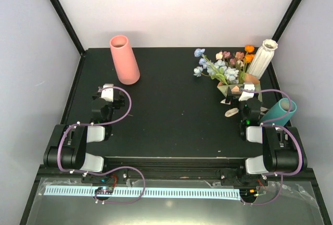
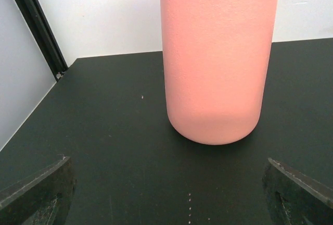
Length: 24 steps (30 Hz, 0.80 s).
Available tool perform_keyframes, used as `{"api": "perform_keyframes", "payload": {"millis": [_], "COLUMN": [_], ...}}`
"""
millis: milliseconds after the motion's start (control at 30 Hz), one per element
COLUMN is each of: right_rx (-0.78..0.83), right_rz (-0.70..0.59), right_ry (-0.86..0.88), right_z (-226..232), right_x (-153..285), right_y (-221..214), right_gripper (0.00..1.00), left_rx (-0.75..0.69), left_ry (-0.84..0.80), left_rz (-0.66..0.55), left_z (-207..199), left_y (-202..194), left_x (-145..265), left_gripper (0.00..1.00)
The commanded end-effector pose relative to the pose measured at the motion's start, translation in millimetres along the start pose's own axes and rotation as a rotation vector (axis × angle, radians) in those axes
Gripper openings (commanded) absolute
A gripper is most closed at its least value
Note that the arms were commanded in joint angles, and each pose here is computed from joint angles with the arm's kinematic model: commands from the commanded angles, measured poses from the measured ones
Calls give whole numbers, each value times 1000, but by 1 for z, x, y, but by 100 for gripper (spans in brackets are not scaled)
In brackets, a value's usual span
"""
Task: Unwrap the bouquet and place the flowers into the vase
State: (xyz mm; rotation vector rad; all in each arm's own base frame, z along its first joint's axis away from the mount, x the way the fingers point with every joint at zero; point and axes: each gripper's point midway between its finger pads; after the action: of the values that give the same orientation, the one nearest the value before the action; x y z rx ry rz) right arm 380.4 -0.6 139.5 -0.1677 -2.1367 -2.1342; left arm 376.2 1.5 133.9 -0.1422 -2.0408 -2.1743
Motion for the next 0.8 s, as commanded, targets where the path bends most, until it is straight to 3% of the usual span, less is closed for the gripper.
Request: {"api": "perform_keyframes", "payload": {"millis": [0, 400, 633, 767], "right_rx": [15, 17, 31, 60], "right_rz": [-56, -52, -39, -17], "right_ry": [-5, -3, 25, 105], "right_z": [-1, -1, 4, 19], "right_x": [0, -1, 4, 1], "right_y": [16, 15, 32, 53], "right_gripper": [100, 100, 100, 100], "left_rx": [-3, -3, 0, 30], "left_ry": [-10, -9, -15, -14], "left_rz": [-64, -68, -95, -16], "left_z": [-1, 0, 0, 2], "left_y": [21, 22, 47, 52], "left_x": [-2, -1, 11, 17], "left_gripper": [99, 99, 99, 99]}}
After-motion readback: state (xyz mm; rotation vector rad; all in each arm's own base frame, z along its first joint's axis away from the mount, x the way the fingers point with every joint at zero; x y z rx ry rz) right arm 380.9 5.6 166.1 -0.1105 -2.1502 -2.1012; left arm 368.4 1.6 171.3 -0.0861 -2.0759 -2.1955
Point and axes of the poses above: each gripper's point midway between its finger pads, its own x axis back along the fingers, its own z axis along the line the jaws close on, y = z × x
